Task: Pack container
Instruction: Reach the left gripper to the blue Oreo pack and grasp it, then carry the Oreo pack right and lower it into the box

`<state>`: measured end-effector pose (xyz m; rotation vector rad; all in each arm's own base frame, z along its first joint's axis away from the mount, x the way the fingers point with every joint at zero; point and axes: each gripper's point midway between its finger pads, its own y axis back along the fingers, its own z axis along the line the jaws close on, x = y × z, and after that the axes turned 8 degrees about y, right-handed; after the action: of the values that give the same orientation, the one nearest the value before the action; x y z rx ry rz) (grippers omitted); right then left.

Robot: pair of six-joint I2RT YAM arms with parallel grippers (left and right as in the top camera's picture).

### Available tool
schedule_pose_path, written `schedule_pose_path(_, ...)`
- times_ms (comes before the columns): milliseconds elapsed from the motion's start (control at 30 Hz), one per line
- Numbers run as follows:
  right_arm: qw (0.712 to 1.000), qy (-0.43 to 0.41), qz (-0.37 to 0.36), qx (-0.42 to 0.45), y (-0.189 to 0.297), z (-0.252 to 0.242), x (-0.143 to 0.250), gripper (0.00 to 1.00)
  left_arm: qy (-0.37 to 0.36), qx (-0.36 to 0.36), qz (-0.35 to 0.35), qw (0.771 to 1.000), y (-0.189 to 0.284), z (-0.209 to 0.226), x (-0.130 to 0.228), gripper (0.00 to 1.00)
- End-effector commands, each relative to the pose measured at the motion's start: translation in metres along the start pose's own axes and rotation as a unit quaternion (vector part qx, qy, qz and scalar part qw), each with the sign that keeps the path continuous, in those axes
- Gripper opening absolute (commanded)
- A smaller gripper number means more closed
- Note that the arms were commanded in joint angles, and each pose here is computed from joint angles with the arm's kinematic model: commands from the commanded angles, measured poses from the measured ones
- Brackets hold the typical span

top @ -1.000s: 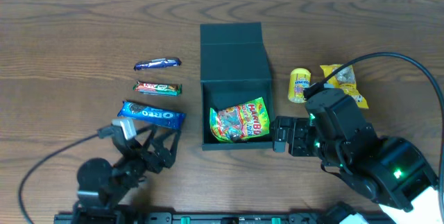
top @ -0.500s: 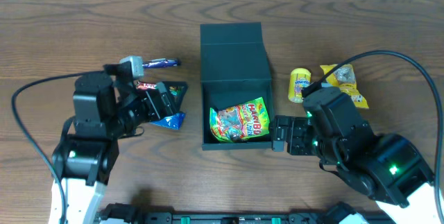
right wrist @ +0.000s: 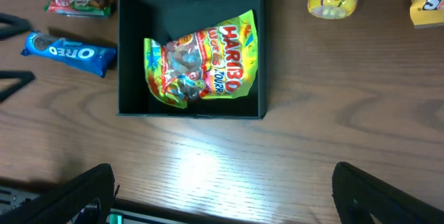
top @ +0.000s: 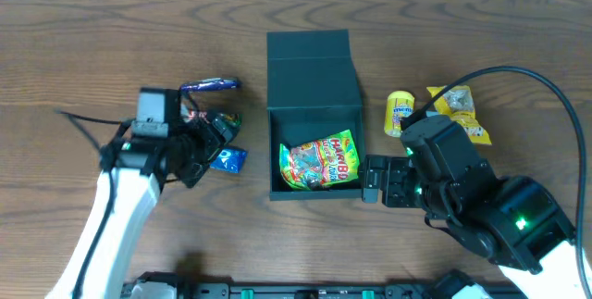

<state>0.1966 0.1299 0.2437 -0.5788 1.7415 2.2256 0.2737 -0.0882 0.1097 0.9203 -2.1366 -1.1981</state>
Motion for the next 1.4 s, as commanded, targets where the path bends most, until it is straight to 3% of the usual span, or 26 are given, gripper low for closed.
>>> schedule_pose_path(0,1.000,0.006,0.007,0.005,-0.004,-0.003,0.003,0.99,0.051,-0.046,-0.013,0.998,-0.014,0.014,-0.012,0.96)
schedule_pose_path(267,1.000,0.007,0.020,0.012,-0.011,-0.005,0.009,0.99,0.081,-0.110,-0.032,0.990,-0.037,0.037,-0.028,0.96)
schedule_pose_path(833,0.999,0.008,0.042,0.023,-0.019,-0.007,0.013,0.99,0.132,-0.149,-0.029,0.979,-0.071,0.053,-0.037,1.00)
schedule_pose_path(867,0.999,0.008,0.042,0.024,-0.019,-0.007,0.013,0.99,0.133,-0.152,-0.028,0.979,-0.072,0.054,-0.037,0.94)
schedule_pose_path(1133,0.999,0.008,0.045,0.025,-0.019,-0.008,0.014,0.99,0.139,-0.162,-0.025,0.977,-0.082,0.059,-0.039,0.87)
schedule_pose_path(1367,0.999,0.008,0.045,0.025,-0.019,-0.008,0.014,0.99,0.138,-0.164,-0.030,0.976,-0.082,0.060,-0.041,0.63)
